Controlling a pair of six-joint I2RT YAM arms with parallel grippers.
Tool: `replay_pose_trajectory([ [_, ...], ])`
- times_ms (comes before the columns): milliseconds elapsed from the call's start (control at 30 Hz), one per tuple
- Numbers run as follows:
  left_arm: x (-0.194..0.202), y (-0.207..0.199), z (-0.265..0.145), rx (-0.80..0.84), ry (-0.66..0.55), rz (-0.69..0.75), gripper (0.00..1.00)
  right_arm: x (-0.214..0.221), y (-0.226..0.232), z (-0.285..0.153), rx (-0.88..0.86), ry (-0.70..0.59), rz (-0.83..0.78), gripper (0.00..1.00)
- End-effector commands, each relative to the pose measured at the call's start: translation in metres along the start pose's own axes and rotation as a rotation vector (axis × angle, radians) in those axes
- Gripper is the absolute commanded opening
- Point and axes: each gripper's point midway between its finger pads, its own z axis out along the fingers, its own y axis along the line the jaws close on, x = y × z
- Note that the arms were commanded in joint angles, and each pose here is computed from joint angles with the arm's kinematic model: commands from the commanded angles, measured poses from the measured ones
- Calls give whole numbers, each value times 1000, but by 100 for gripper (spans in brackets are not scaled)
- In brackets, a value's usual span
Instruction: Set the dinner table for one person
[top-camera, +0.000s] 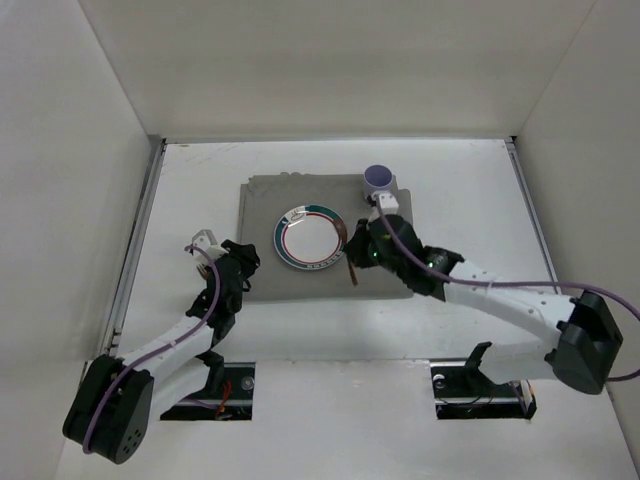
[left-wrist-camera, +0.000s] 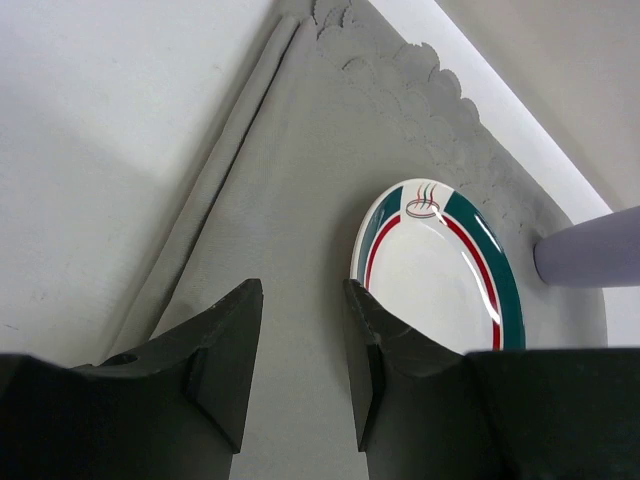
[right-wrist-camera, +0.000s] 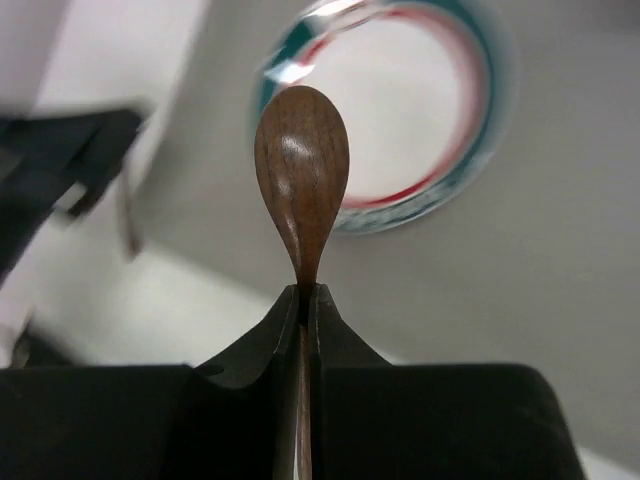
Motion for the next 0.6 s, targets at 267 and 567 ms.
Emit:
replay_pose_trajectory([
  [267,-2,-7,2,14,-12,-3,35,-15,-140,82,367,41,182,9],
  [567,3,-8,2,17,6,12,35,0,-172,107,482,24,222,10],
])
